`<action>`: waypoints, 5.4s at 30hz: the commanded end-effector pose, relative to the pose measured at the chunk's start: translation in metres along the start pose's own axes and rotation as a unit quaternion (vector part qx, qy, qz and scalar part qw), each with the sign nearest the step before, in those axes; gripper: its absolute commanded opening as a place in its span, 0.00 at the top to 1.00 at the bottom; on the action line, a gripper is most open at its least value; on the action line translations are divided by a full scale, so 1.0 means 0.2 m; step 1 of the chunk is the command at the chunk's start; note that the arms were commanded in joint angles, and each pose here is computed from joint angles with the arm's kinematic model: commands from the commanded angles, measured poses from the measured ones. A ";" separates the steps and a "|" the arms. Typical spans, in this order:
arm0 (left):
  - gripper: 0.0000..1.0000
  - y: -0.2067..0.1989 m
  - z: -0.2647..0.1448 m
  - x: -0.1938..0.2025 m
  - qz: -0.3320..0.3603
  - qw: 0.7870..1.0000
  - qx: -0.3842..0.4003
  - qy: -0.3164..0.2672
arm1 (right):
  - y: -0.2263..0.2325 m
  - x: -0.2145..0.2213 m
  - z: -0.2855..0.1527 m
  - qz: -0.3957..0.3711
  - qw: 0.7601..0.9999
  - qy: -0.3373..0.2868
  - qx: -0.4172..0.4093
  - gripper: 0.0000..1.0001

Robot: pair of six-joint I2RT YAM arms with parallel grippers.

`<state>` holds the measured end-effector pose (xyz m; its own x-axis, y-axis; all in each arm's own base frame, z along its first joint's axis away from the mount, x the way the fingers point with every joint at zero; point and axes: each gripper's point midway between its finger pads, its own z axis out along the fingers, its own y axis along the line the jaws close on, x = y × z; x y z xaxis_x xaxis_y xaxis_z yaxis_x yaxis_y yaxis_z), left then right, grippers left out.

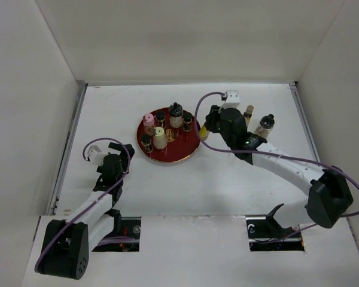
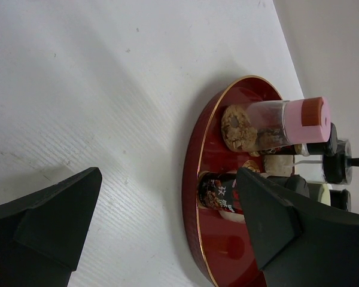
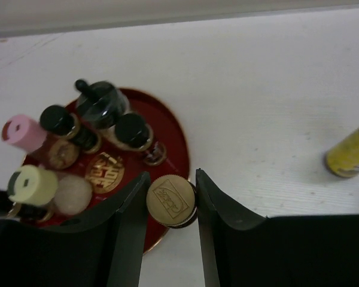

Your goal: Organize the condiment bottles

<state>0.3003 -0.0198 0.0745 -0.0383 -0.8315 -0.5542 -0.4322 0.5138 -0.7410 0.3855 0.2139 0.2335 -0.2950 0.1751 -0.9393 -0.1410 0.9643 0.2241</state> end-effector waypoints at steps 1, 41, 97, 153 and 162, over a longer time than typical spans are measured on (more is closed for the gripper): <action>0.00 -0.12 0.00 -0.06 -0.007 0.999 0.037 -0.021 | 0.30 -0.15 -0.01 0.039 0.995 -0.048 -0.080 0.67; 0.00 -0.13 -0.01 -0.06 -0.008 0.999 0.042 -0.019 | 0.82 -0.10 0.25 -0.041 0.988 -0.079 -0.127 0.19; 0.00 -0.16 -0.02 -0.11 0.006 0.998 0.047 -0.043 | -0.19 -0.34 -0.03 0.037 0.994 -0.100 0.033 0.69; 0.00 -0.17 -0.04 -0.07 0.008 0.998 0.057 -0.029 | 0.24 -0.14 -0.15 0.045 0.992 -0.099 -0.057 0.35; 0.00 -0.18 -0.04 -0.06 0.006 0.998 0.058 -0.027 | -0.89 -0.23 -0.12 0.078 0.960 -0.102 0.247 0.32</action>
<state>0.3013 -0.0264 0.0905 -0.0277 -0.8039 -0.5941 -0.3801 0.5582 -0.7376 0.4028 0.0562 0.2711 -0.0134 0.3313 -0.9434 0.2613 0.9119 0.3165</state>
